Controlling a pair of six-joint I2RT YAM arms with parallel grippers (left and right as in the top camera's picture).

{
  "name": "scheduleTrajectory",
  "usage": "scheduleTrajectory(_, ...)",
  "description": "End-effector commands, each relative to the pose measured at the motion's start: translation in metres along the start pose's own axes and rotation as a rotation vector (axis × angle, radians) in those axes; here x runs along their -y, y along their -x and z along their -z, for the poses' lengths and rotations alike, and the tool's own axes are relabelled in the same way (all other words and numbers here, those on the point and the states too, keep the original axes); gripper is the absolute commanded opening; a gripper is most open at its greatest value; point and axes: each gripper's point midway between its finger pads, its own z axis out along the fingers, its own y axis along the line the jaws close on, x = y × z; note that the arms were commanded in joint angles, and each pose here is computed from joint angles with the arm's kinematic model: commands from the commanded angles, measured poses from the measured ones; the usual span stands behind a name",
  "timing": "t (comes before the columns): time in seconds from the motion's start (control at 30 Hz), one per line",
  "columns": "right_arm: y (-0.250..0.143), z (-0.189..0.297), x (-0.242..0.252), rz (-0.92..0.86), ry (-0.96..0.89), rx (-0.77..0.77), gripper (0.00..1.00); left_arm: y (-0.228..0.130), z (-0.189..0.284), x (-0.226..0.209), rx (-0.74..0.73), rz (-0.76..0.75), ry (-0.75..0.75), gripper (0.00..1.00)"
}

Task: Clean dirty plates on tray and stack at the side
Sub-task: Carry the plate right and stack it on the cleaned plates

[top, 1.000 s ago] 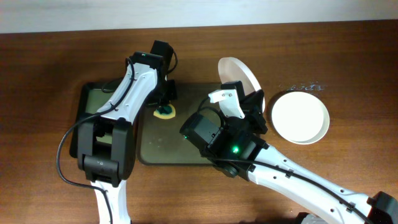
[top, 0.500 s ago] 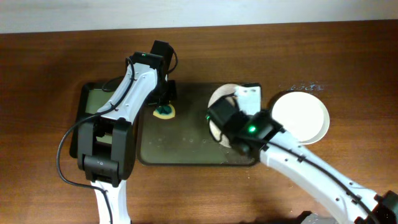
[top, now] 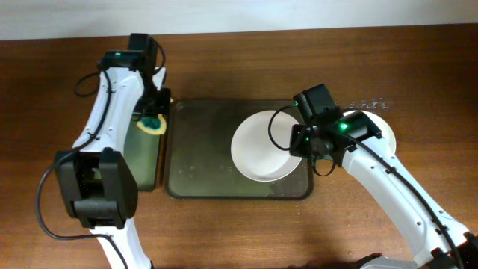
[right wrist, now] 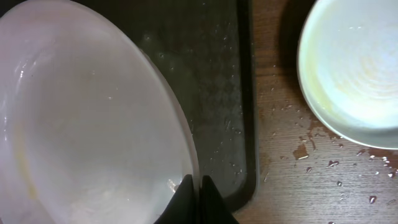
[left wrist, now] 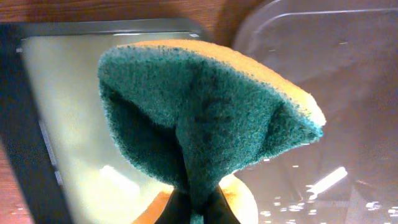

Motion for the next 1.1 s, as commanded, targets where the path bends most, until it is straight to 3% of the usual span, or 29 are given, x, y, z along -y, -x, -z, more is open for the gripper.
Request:
scheduleTrajectory(0.0, 0.004, 0.008, -0.004, 0.001, 0.033, 0.017, 0.04, 0.001, 0.012, -0.029, 0.027, -0.044, 0.025, 0.00)
scheduleTrajectory(0.23, 0.005, 0.008, -0.005, 0.001, 0.034, 0.019, 0.04, -0.018, -0.009, -0.066, -0.030, 0.038, 0.028, 0.00)
scheduleTrajectory(0.5, 0.005, 0.008, -0.005, 0.000, 0.035, 0.022, 0.04, -0.048, -0.050, -0.043, -0.117, 0.023, -0.042, 0.03)
scheduleTrajectory(0.53, 0.005, 0.008, -0.005, 0.000, 0.035, 0.022, 0.04, -0.054, -0.053, -0.042, -0.135, 0.023, -0.045, 0.31)
scheduleTrajectory(0.57, 0.005, 0.008, -0.005, 0.000, 0.035, 0.022, 0.04, -0.055, -0.054, -0.042, -0.140, 0.036, -0.044, 0.69)
scheduleTrajectory(0.6, 0.005, 0.008, -0.005, 0.000, 0.035, 0.022, 0.04, -0.055, -0.054, -0.042, -0.140, 0.049, -0.043, 0.91)
scheduleTrajectory(0.63, 0.005, 0.008, -0.005, 0.000, 0.036, 0.022, 0.04, -0.054, -0.053, -0.042, -0.137, 0.053, -0.043, 0.99)
scheduleTrajectory(0.9, 0.004, 0.008, -0.009, 0.000, 0.061, 0.013, 0.04, -0.006, 0.021, -0.043, 0.039, 0.083, -0.073, 1.00)
scheduleTrajectory(1.07, 0.006, 0.008, -0.006, -0.022, 0.115, -0.018, 0.04, 0.021, 0.071, -0.011, 0.176, 0.031, -0.173, 0.99)
